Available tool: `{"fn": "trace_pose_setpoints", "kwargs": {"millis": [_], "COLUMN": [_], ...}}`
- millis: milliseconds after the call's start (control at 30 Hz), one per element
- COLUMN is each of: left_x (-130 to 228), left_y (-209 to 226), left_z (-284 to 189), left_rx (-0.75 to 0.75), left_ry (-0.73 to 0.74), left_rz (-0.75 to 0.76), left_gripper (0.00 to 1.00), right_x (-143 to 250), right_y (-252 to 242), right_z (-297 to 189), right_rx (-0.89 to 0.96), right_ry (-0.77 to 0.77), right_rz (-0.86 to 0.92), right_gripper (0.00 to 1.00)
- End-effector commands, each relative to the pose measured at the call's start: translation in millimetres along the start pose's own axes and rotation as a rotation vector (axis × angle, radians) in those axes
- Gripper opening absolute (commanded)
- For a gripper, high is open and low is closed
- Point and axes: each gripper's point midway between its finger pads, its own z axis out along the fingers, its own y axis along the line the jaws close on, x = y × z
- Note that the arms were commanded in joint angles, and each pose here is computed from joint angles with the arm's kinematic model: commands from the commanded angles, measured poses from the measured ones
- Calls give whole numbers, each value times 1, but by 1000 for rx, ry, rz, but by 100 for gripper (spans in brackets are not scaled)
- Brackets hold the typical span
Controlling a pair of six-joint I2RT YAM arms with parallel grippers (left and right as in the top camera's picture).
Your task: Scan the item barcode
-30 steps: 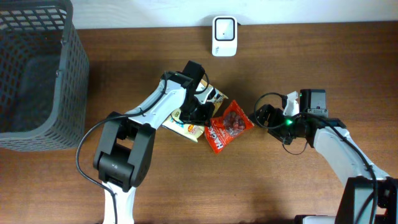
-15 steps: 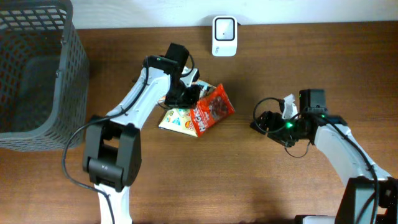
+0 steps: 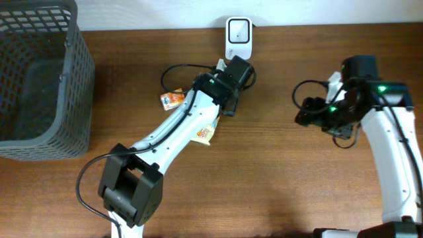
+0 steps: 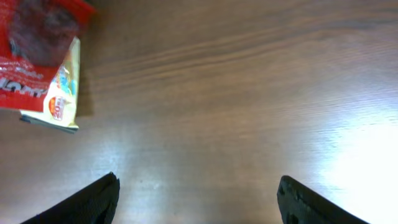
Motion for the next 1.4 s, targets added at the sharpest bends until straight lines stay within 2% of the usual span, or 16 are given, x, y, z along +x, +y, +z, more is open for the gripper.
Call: {"fn": "trace_pose_setpoints", "kwargs": {"millis": [0,167,367,600,633,667,700,733,767,800,1033,1133,1233,1267,1333,1367], "left_x": [-9,-18,0,55,58,60,60,60,60,58,14,-13,-19,-17,-11,-5], "left_y": [5,16,-32,-120,-124,-127,-129,-129,-129,-127,-78,-36,-3,-1,0,-5], "left_z": [-22,-30,-14,-3,-4,-5,-7,-7,-7,-6,-34,-50,-41,-37,-26,-15], "left_rx": [-101,-210,-35,253,259,264,269,270,271,271,268,246,244,257,278,295], "left_ry": [-82,-154,-75,126,129,127,122,120,118,117,104,78,112,130,165,194], "left_rz": [-37,-73,-36,73,84,106,132,146,157,153,40,-46,-122,-134,-150,-153], "left_gripper": [0,0,0,0,20,53,96,100,84,57,75,61,10,0,0,0], "right_x": [-17,-20,-17,-17,-17,-17,-17,-17,-17,-17,-19,-20,-24,-26,-29,-30], "right_y": [-26,-51,-74,-74,-72,-72,-71,-71,-71,-71,-53,-46,-35,-30,-21,-11], "right_z": [-34,-55,-63,-65,-65,-65,-65,-65,-65,-65,-66,-66,-55,-50,-36,-17], "right_rx": [58,29,5,-19,-29,-34,-37,-37,-37,-37,-139,-173,-182,-186,-196,-210], "right_ry": [-87,-108,-109,-109,-110,-109,-109,-109,-109,-109,-110,-112,-118,-119,-111,-95], "right_rz": [60,111,181,192,191,191,191,190,191,191,138,131,77,58,46,59], "right_gripper": [82,82,86,92,94,94,95,95,95,95,99,98,77,66,49,26]}}
